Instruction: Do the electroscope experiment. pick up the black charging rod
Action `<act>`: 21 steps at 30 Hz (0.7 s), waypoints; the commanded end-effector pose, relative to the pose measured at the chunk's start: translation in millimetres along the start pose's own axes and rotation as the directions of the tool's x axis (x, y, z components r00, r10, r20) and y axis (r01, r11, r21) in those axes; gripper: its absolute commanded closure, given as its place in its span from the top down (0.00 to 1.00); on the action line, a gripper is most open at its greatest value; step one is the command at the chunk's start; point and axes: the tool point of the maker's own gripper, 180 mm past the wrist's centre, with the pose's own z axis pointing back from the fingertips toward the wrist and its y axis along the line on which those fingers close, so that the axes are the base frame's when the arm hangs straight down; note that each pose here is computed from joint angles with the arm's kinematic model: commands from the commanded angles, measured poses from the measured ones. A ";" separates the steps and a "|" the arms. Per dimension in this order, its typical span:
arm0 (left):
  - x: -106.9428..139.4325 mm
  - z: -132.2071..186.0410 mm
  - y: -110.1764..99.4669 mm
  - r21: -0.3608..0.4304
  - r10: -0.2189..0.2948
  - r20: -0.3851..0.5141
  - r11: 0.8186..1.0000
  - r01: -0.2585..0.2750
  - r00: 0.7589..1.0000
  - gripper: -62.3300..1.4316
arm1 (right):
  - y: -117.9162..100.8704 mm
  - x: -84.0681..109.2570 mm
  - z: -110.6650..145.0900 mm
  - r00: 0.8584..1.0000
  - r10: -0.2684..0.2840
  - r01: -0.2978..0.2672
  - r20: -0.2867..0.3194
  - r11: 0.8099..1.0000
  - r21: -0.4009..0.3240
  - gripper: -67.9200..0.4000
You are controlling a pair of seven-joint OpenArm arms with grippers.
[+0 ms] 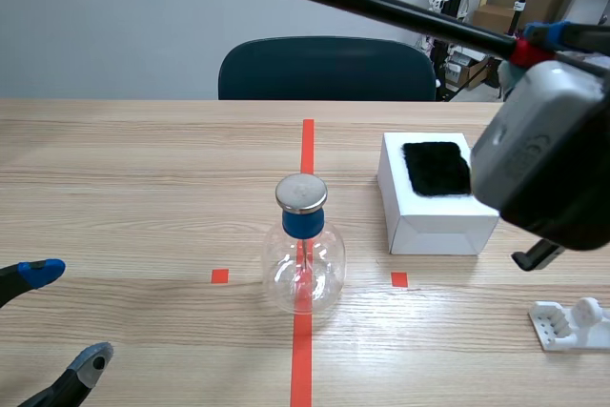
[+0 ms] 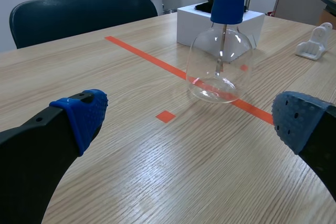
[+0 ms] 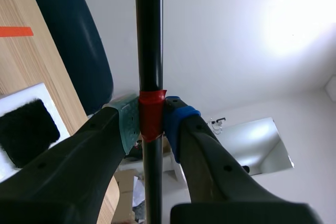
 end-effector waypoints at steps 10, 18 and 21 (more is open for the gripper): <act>7.4 -1.9 2.7 -0.001 -0.007 0.029 1.000 0.007 1.000 1.00 | 16.0 4.2 21.3 1.000 -0.008 0.009 -0.013 0.998 0.062 0.01; 7.4 -1.9 2.7 -0.001 -0.007 0.029 1.000 0.007 1.000 1.00 | 16.5 5.4 21.5 1.000 -0.009 0.010 -0.007 0.998 0.064 0.01; 7.4 -1.9 2.7 -0.001 -0.007 0.029 1.000 0.007 1.000 1.00 | 16.5 5.3 21.5 1.000 -0.009 0.010 -0.008 0.998 0.064 0.01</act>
